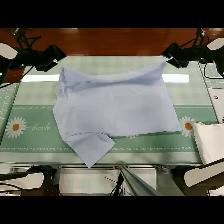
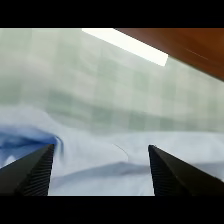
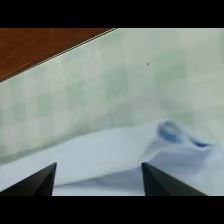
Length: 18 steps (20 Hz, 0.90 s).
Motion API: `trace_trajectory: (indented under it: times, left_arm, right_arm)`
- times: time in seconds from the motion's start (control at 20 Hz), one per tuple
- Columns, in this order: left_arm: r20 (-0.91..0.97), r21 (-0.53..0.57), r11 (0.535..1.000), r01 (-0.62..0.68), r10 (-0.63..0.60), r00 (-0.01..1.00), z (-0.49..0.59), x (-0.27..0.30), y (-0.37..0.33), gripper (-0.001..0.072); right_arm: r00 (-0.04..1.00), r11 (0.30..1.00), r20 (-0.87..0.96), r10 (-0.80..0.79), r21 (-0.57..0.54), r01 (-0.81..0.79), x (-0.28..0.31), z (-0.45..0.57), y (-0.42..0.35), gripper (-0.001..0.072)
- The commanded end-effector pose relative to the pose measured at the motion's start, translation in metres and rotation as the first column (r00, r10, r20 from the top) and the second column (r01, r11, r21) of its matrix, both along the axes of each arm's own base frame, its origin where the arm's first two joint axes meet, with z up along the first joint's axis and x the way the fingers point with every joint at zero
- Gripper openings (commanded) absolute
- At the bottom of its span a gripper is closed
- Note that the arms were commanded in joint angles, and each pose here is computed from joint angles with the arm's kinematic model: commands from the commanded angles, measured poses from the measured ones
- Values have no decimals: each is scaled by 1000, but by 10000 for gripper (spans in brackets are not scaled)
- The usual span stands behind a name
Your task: Fold the shirts.
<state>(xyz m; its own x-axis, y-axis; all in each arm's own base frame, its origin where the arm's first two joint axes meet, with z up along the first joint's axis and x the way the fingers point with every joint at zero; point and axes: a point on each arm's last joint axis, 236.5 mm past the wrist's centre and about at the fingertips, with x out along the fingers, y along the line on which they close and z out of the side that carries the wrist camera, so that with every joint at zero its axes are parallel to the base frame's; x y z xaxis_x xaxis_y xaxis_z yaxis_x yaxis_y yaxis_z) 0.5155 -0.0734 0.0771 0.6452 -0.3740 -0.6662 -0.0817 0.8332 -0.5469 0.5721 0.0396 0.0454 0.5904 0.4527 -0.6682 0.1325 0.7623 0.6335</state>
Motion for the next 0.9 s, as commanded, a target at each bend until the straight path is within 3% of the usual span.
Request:
trace_trajectory:
  times: [0.0, 0.1, 0.2, 0.3, 0.55, 0.85]
  left_arm:
    - [-237, 163, 956, 242, -200, 951, -47, -55, 19, 708]
    - [-520, 166, 939, 301, -176, 836, -81, -124, 68, 705]
    - [-624, 18, 944, 331, -248, 741, -97, -179, 80, 703]
    - [-626, -97, 972, 214, -227, 746, -111, -213, 80, 704]
    - [-632, -199, 980, -16, -116, 766, -160, -289, 60, 703]
    - [-594, -369, 921, -125, -130, 794, -172, -311, 14, 704]
  right_arm:
    - [993, 991, -91, 75, 117, -64, -14, -10, 1, 627]
    - [965, 983, -189, 181, 42, -177, -61, -8, -25, 626]
    - [937, 974, -281, 207, -31, -224, -110, -5, -52, 627]
    - [950, 985, -296, 102, -104, -139, -149, -9, -77, 627]
    - [961, 998, -275, -6, -61, -11, -261, -55, -50, 627]
    - [966, 999, -257, -25, 22, 32, -321, -72, -6, 627]
